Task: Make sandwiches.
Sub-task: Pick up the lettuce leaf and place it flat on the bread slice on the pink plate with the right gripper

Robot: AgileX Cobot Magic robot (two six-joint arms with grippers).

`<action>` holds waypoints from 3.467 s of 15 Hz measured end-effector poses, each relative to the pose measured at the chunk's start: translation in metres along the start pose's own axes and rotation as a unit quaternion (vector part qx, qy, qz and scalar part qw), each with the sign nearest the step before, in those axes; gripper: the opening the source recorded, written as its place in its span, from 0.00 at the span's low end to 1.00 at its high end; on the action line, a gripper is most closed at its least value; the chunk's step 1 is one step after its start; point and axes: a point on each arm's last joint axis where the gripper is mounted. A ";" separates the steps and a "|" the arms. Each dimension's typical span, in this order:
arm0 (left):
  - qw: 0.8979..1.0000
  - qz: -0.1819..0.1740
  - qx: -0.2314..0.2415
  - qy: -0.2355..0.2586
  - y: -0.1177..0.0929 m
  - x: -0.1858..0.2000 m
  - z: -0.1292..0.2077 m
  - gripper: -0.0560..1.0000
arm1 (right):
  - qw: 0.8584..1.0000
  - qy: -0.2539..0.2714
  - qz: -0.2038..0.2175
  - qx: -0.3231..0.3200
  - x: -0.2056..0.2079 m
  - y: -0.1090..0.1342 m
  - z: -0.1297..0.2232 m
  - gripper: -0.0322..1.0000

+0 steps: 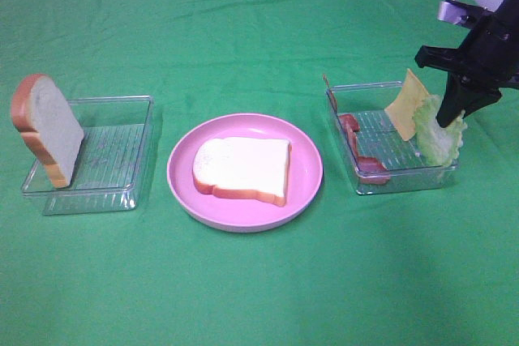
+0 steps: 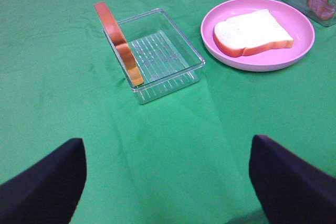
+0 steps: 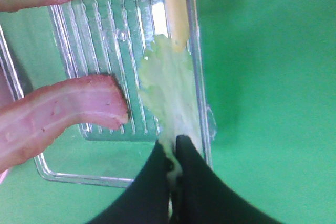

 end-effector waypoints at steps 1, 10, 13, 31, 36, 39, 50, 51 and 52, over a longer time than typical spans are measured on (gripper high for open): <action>1.000 0.000 0.000 0.000 0.000 0.000 0.000 0.81 | 1.000 0.005 -0.004 -0.001 0.000 0.001 0.001 0.03; 1.000 0.000 0.000 0.000 0.000 0.000 0.000 0.81 | 0.995 -0.053 -0.060 0.058 0.074 0.037 0.030 0.03; 1.000 0.000 0.000 0.000 0.000 0.000 0.000 0.81 | 0.982 -0.095 -0.103 0.124 0.097 0.068 0.042 0.03; 1.000 0.000 0.000 0.000 0.000 0.000 0.000 0.81 | 0.919 0.005 -0.371 0.132 -0.084 0.228 0.021 0.03; 1.000 0.000 0.000 0.000 0.000 0.000 0.000 0.81 | 0.951 -0.008 -0.292 0.100 -0.106 0.209 0.010 0.03; 1.000 0.000 0.000 0.000 0.000 0.000 0.000 0.81 | 0.969 -0.021 -0.225 0.103 -0.101 0.194 0.006 0.03; 1.000 0.000 0.000 0.000 0.000 0.000 0.000 0.81 | 0.977 -0.027 -0.165 0.133 -0.091 0.186 0.006 0.71; 1.000 0.000 0.000 0.000 0.000 0.000 0.000 0.81 | 0.976 -0.031 -0.162 0.139 -0.088 0.187 0.005 0.72; 1.000 0.000 0.000 0.000 0.000 0.000 0.000 0.81 | 0.974 -0.037 -0.160 0.158 -0.074 0.192 0.003 0.73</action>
Point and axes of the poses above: a point on each arm's last joint axis where the gripper is mounted, x pointing back along that axis away from the gripper, y along the wrist's bending axis when the last joint is at zero, z = x × y, and after that the axes turned 4 degrees about x, right-handed
